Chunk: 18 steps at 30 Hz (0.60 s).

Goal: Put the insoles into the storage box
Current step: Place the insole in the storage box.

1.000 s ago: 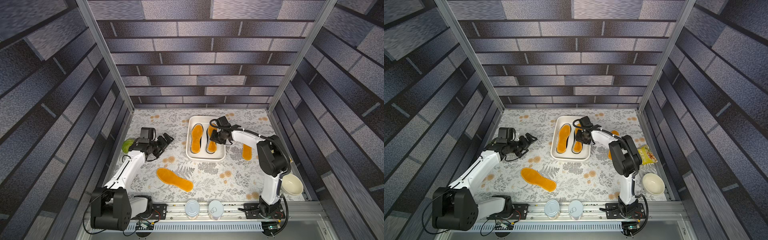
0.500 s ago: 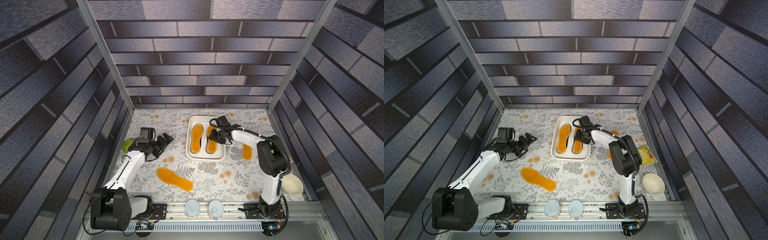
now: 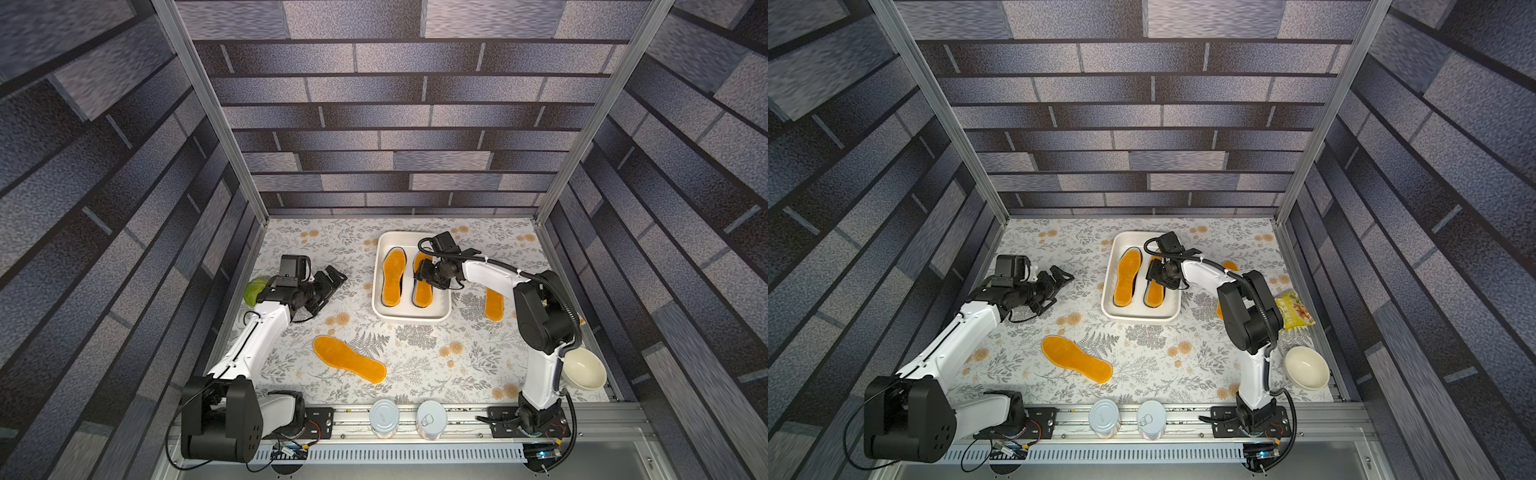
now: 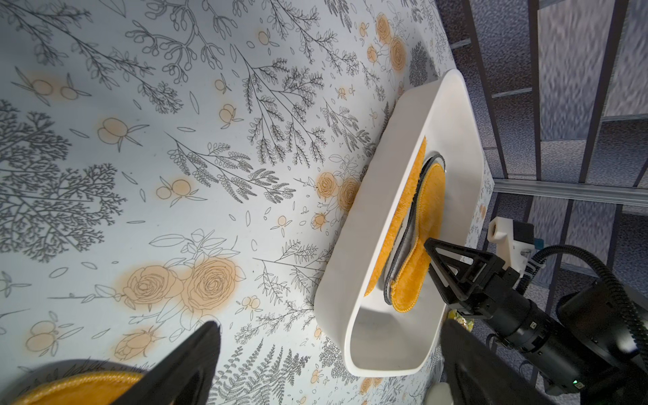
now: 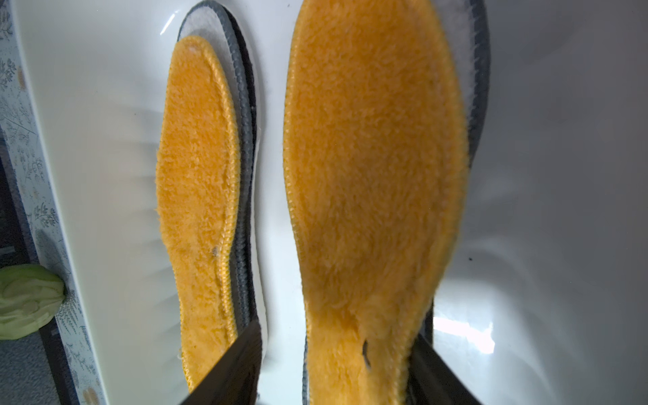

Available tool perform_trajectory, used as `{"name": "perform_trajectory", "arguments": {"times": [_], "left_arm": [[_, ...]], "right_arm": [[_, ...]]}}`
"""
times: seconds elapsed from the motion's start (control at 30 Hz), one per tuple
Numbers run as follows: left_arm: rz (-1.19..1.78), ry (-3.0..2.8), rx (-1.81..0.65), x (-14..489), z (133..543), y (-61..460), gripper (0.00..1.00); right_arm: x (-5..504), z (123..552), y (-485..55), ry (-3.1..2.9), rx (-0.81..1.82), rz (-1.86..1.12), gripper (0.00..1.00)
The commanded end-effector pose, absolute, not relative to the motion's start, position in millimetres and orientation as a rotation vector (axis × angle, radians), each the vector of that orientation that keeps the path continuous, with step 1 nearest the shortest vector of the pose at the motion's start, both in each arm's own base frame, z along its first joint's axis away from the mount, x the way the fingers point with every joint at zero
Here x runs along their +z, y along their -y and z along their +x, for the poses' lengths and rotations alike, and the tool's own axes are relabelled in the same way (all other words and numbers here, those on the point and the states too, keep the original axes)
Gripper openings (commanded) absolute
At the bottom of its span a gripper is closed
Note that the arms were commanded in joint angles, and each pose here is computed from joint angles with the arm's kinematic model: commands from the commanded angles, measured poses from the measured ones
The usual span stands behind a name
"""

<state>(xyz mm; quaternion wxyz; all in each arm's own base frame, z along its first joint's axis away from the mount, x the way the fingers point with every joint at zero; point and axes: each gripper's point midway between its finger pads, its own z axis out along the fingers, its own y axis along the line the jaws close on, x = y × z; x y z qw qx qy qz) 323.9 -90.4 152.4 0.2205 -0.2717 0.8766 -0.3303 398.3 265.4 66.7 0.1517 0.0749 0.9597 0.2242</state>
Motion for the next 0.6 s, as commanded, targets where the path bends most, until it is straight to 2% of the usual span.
{"name": "perform_trajectory", "arguments": {"times": [0.0,0.2,0.57], "left_arm": [[-0.74,-2.419,-0.908,155,319,88,1.0],[-0.739,-2.418,-0.911,155,318,89,1.0],[-0.751,-2.419,-0.893,155,316,86,1.0]], "right_arm": [[84,391,-268,-2.757,0.647,0.166,0.65],[96,391,-264,-2.762,0.601,0.126,0.73],[125,384,-255,-2.734,0.57,0.07,0.75]]}}
